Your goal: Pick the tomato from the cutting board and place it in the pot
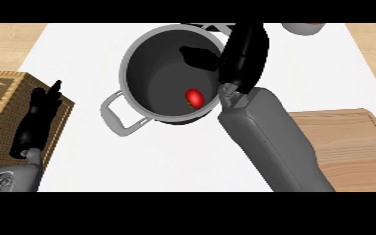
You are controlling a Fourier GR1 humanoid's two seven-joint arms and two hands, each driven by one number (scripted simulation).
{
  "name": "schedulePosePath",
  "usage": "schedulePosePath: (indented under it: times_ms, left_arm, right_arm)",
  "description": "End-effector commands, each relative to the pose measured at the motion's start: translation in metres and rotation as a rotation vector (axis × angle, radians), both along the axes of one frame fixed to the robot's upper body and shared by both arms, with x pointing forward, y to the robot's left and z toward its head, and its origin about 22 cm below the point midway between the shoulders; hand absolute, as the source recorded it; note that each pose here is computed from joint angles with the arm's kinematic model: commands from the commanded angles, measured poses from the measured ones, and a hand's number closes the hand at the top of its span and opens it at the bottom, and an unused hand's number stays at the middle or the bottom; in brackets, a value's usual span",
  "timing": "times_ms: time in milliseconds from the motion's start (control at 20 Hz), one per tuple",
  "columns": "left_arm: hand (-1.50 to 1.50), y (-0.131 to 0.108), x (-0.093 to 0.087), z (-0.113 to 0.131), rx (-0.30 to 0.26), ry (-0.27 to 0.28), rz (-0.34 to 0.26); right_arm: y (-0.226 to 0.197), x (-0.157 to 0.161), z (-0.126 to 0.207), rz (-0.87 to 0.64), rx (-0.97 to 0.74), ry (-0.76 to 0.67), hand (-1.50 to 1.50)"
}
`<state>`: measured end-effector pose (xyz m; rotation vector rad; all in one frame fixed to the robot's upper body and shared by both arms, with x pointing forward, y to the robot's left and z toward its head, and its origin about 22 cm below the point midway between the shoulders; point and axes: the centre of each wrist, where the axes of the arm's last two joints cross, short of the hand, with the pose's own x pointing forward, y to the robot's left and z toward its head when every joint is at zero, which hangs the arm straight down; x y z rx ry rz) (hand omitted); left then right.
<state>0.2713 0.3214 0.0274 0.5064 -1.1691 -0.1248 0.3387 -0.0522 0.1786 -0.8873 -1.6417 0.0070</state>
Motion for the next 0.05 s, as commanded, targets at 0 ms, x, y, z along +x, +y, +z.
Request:
schedulePosePath:
  times_ms: [0]
  left_arm:
    - [0.0,0.0168,-0.0166,0.0031,-0.005,0.015,0.018]
  right_arm:
    - [-0.0146,-0.0091,-0.0048,-0.122,0.186,-0.063,-1.5]
